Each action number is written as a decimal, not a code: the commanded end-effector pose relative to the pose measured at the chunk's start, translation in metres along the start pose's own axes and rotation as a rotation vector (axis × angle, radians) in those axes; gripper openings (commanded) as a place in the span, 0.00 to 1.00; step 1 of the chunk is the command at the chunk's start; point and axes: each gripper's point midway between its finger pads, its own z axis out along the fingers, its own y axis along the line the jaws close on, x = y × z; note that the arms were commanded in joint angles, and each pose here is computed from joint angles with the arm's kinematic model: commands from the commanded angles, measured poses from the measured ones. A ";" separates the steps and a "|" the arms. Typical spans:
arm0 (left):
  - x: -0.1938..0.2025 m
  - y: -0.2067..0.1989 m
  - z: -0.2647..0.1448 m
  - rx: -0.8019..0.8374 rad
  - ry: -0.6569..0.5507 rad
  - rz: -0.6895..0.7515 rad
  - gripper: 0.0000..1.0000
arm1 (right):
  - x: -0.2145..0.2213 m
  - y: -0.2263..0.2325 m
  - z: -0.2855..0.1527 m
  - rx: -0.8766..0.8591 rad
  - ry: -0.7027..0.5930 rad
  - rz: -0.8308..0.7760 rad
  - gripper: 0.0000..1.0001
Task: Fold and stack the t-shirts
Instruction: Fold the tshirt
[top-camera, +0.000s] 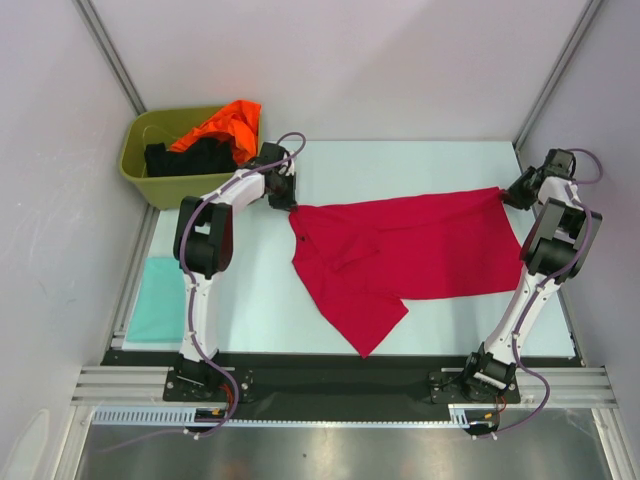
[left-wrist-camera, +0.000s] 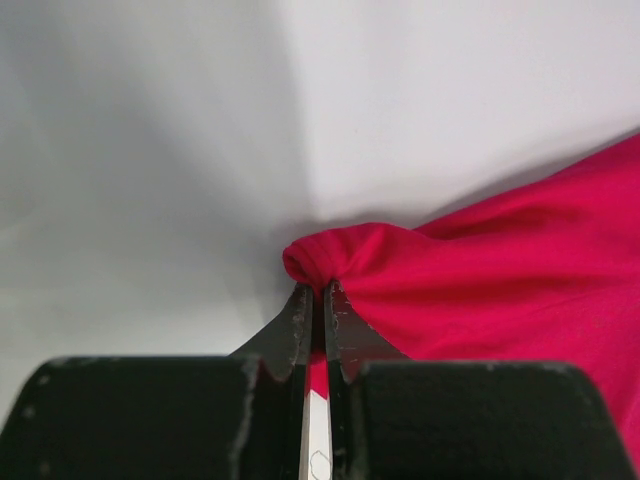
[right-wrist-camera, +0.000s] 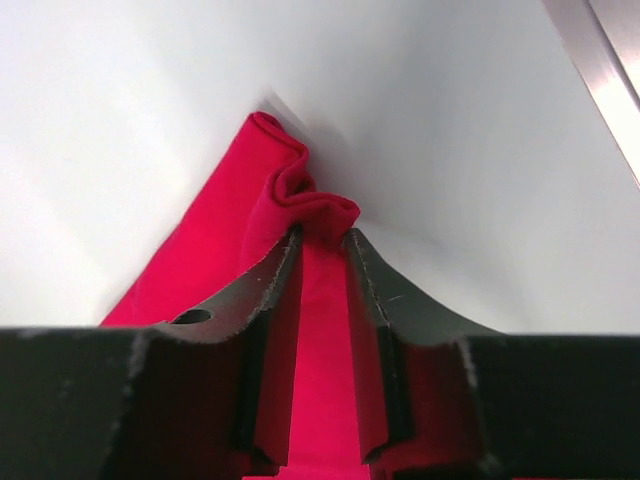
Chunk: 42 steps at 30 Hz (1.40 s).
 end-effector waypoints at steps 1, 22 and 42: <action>-0.015 0.005 -0.004 -0.004 -0.029 0.008 0.00 | -0.030 -0.007 -0.005 0.001 -0.066 0.006 0.29; -0.017 0.003 -0.006 0.002 -0.037 0.010 0.00 | -0.030 -0.020 -0.055 0.164 -0.030 -0.044 0.00; -0.026 0.002 -0.011 -0.001 -0.052 0.018 0.00 | -0.010 -0.040 -0.046 0.271 0.091 -0.011 0.13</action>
